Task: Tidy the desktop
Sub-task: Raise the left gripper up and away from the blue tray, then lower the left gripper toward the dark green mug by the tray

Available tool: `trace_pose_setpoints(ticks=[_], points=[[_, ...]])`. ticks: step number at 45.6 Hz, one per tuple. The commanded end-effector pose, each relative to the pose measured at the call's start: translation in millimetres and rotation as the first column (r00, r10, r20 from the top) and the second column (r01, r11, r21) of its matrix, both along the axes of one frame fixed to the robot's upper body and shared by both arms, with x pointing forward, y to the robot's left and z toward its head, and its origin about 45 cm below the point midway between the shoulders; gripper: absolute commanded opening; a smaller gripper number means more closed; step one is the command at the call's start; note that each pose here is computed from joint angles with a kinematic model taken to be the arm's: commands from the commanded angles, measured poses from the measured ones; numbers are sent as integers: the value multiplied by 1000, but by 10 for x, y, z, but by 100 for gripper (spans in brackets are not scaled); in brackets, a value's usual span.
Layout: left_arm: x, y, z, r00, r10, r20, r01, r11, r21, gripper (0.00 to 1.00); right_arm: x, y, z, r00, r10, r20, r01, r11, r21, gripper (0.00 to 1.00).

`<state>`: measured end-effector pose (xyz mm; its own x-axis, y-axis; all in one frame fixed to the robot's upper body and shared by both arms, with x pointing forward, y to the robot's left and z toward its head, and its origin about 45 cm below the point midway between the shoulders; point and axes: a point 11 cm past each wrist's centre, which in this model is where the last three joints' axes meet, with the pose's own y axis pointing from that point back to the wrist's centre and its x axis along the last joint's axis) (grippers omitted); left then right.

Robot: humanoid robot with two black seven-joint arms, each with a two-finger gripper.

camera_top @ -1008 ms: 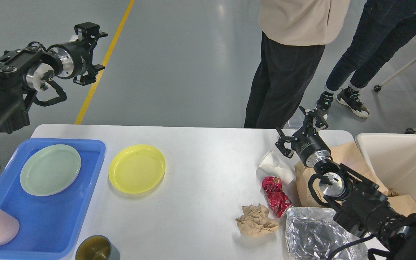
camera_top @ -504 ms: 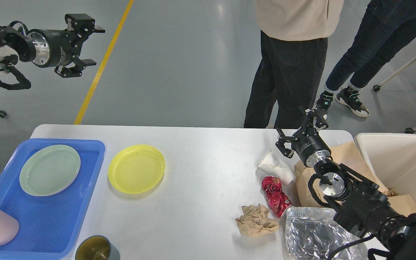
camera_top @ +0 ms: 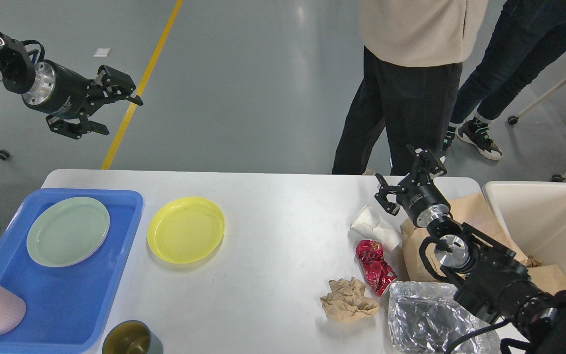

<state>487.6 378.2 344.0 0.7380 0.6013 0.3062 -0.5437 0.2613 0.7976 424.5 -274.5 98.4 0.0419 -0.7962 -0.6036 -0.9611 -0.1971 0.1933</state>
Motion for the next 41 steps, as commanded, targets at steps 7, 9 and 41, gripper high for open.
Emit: trace_pose_setpoints(ticks=[7, 9, 41], points=[[-112, 201, -213, 998, 28, -51, -26, 999, 39, 96, 0, 1, 0, 1000, 1, 0, -1, 1000, -1, 100], [-135, 247, -247, 998, 31, -63, -27, 998, 61, 96, 0, 0, 0, 1000, 0, 0, 0, 1000, 0, 100], [-787, -94, -554, 961, -54, -272, 95, 986, 138, 96, 0, 0, 0, 1000, 0, 0, 0, 1000, 0, 100]])
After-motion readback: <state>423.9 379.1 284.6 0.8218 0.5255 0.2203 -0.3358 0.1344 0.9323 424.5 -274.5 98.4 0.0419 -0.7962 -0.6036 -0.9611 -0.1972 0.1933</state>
